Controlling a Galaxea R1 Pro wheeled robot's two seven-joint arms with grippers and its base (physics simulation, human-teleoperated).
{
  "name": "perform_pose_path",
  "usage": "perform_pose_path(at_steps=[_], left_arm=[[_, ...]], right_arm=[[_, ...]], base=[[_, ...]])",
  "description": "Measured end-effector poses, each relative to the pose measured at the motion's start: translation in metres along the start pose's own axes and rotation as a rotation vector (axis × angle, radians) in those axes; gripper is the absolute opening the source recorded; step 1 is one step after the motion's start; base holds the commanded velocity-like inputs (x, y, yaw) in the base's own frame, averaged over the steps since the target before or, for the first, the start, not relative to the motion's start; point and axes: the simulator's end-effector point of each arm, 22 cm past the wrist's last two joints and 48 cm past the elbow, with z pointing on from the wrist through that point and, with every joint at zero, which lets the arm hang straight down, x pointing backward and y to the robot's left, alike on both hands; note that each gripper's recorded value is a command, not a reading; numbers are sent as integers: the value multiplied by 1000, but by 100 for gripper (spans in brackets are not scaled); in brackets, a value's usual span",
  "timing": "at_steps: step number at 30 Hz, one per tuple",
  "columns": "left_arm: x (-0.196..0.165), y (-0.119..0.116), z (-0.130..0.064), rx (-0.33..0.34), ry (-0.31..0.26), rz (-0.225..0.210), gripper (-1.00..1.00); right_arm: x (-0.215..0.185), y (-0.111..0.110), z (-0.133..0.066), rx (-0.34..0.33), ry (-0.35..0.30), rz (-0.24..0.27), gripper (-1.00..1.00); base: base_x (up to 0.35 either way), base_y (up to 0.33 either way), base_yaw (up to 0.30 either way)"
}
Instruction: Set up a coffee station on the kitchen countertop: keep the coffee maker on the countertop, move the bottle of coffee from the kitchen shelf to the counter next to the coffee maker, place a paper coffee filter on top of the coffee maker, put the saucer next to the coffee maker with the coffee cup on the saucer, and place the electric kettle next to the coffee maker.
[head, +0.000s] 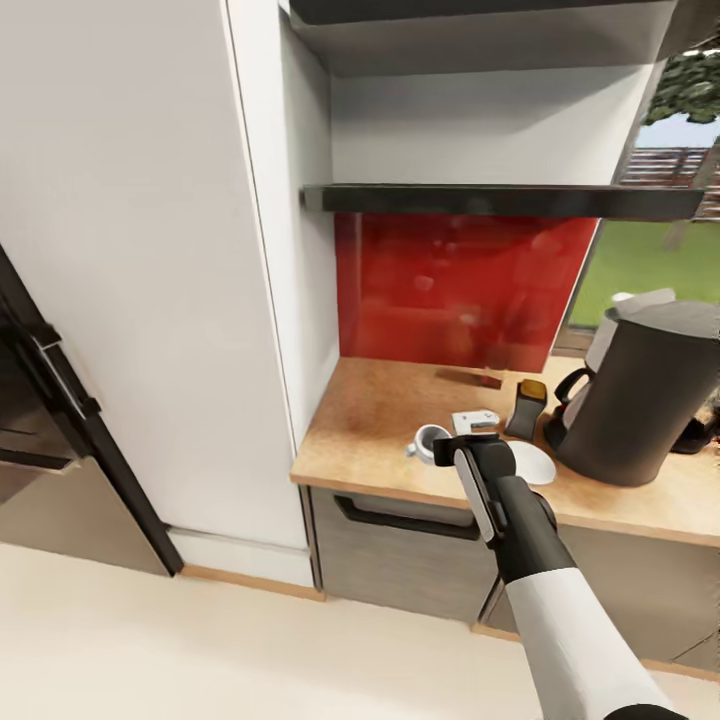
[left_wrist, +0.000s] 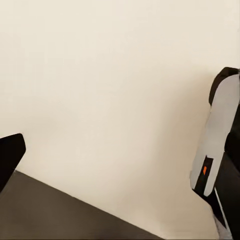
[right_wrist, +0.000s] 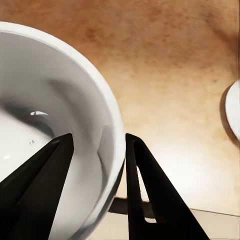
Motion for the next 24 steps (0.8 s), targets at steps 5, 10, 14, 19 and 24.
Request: perform_pose_path(at_steps=[5,10,14,19,24], left_arm=[[10,-3,0,11,47,59,100],[13,-6,0,19,60,116,100],[13,-7,0,21,61,121,100],[15,-9,0,24,62,120,100],[17,-19,0,37,63,118,100]], right_arm=[[5,-26,4,29,17,72,-100],[15,-68,9,76,41,174,-100],[18,-77,10,85,46,190,-100],[20,-79,11,86,49,193,-100],[20,-78,11,85,50,195,-100]], base=[[104,183,-130],[14,25,-16],[2,4,-2],[0,0,0],[0,0,0]])
